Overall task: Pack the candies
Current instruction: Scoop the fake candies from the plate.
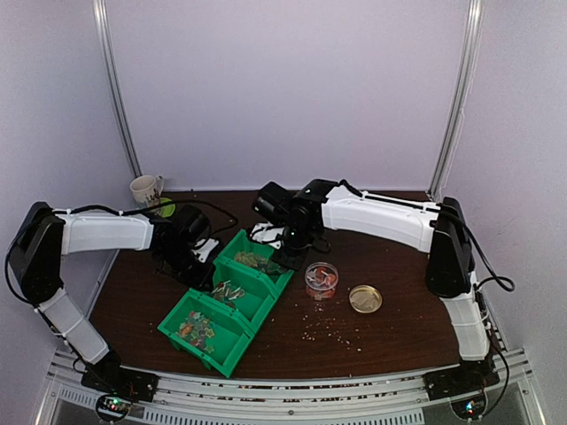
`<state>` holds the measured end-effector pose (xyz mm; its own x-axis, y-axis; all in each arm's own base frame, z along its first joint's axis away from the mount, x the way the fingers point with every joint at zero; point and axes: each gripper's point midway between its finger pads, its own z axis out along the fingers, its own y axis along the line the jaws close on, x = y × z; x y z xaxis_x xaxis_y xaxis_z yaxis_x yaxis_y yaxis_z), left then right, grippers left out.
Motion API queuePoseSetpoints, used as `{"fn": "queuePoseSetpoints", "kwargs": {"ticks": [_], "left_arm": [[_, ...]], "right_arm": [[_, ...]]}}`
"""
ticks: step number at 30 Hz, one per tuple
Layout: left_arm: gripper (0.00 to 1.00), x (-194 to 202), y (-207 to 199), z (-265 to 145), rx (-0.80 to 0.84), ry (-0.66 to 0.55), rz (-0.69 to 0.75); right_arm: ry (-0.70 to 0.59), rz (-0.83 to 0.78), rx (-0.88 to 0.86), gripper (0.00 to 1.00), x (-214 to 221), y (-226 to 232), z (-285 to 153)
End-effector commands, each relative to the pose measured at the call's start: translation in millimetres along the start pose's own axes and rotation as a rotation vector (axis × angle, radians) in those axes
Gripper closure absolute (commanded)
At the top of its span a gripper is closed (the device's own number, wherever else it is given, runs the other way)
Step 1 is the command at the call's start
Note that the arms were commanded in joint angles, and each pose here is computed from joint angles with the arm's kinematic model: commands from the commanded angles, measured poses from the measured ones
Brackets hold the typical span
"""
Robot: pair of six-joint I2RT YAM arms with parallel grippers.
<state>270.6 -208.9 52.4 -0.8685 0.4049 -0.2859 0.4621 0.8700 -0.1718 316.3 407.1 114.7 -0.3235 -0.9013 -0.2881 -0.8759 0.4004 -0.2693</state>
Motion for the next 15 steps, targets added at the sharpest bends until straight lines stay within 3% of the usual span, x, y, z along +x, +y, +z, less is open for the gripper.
{"fn": "queuePoseSetpoints", "kwargs": {"ticks": [1,7,9,15], "left_arm": [[1.0,-57.4,-54.1,-45.2,0.221,-0.245,0.112],[1.0,-57.4,-54.4,-46.3,0.223,-0.246,0.112],[1.0,-57.3,-55.1,-48.0,0.229,-0.245,0.115],[1.0,-53.6,-56.0,-50.2,0.239,-0.222,0.113]], "right_arm": [[0.041,0.178,-0.19,1.0,1.0,41.8,52.4],[-0.004,0.246,-0.236,1.0,1.9,45.7,33.9],[0.019,0.158,-0.238,1.0,11.6,49.4,29.0],[0.14,-0.184,-0.024,1.0,46.8,22.2,20.6]]}}
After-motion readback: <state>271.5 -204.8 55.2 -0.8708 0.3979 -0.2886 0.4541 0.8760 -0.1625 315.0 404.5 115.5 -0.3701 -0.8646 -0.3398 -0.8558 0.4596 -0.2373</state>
